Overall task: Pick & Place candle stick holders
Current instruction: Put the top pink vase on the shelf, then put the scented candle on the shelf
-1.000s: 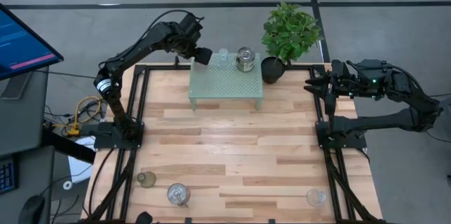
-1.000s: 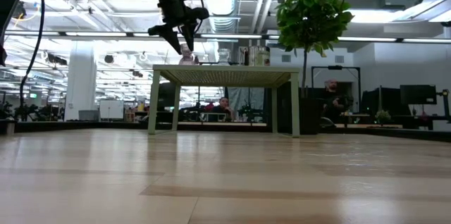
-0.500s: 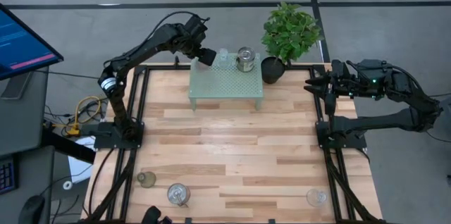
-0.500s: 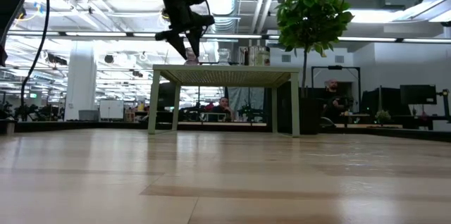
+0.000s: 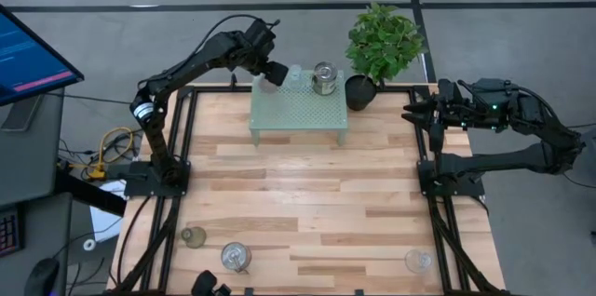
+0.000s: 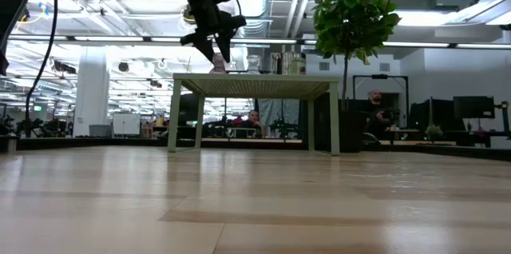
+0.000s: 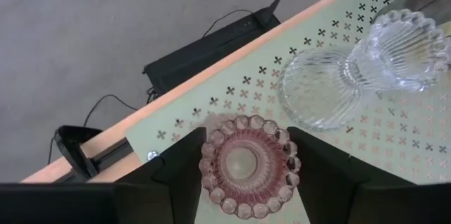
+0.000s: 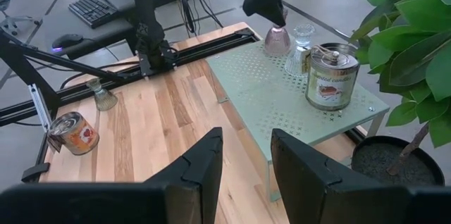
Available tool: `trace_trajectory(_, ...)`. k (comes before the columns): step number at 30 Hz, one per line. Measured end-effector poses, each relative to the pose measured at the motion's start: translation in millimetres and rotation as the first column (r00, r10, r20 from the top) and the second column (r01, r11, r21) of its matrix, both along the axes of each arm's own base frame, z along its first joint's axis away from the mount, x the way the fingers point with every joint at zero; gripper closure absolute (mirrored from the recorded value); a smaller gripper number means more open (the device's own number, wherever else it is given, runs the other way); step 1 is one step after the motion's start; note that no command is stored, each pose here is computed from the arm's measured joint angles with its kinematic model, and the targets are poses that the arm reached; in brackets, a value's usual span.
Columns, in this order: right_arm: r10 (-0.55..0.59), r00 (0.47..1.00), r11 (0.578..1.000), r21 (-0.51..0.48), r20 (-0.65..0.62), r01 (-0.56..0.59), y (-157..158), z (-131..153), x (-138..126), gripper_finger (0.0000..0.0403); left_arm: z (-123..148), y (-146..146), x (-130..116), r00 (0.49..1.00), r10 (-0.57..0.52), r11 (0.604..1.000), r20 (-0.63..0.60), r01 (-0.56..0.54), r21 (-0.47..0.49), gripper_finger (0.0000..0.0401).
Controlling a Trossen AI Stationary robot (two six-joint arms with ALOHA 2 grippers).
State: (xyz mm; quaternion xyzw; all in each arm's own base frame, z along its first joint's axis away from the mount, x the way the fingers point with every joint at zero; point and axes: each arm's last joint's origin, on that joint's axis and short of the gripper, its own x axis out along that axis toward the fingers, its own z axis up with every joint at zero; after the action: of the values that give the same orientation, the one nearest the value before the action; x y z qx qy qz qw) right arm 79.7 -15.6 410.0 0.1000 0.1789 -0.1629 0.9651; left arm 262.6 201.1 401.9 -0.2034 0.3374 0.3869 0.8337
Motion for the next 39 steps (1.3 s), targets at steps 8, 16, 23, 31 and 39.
trace_trajectory(8, 0.003, 1.0, 1.0, -0.006, -0.001, -0.003, 0.0, 0.0, -0.1, 0.0289, 3.9, -2.5, 5.3, 0.999, -0.041, 0.998, 0.02, 0.04, 0.048, 0.0159)
trace_trajectory(16, -0.032, 0.999, 0.999, -0.018, -0.02, 0.031, -1.8, -1.0, 1.6, 0.0289, 21.9, -9.0, -4.6, 0.996, -0.041, 0.992, 0.08, 0.031, 0.123, 0.0142)
trace_trajectory(23, -0.042, 0.973, 0.999, -0.023, -0.227, 0.038, -7.2, -12.1, 18.8, 0.0262, 68.5, -46.1, -47.7, 0.971, -0.089, 0.974, 0.224, 0.038, 0.222, 0.0143)
trace_trajectory(31, 0.117, 0.783, 0.989, 0.146, -0.61, -0.035, -5.1, -31.7, 50.8, 0.0159, 116.9, -115.0, -117.3, 0.895, -0.153, 0.941, 0.419, 0.004, 0.337, 0.0144)
trace_trajectory(39, 0.261, 0.641, 0.958, 0.276, -0.722, -0.079, 12.8, -49.1, 79.1, 0.0144, 103.2, -163.9, -129.8, 0.889, -0.262, 0.964, 0.375, 0.219, 0.153, 0.0154)
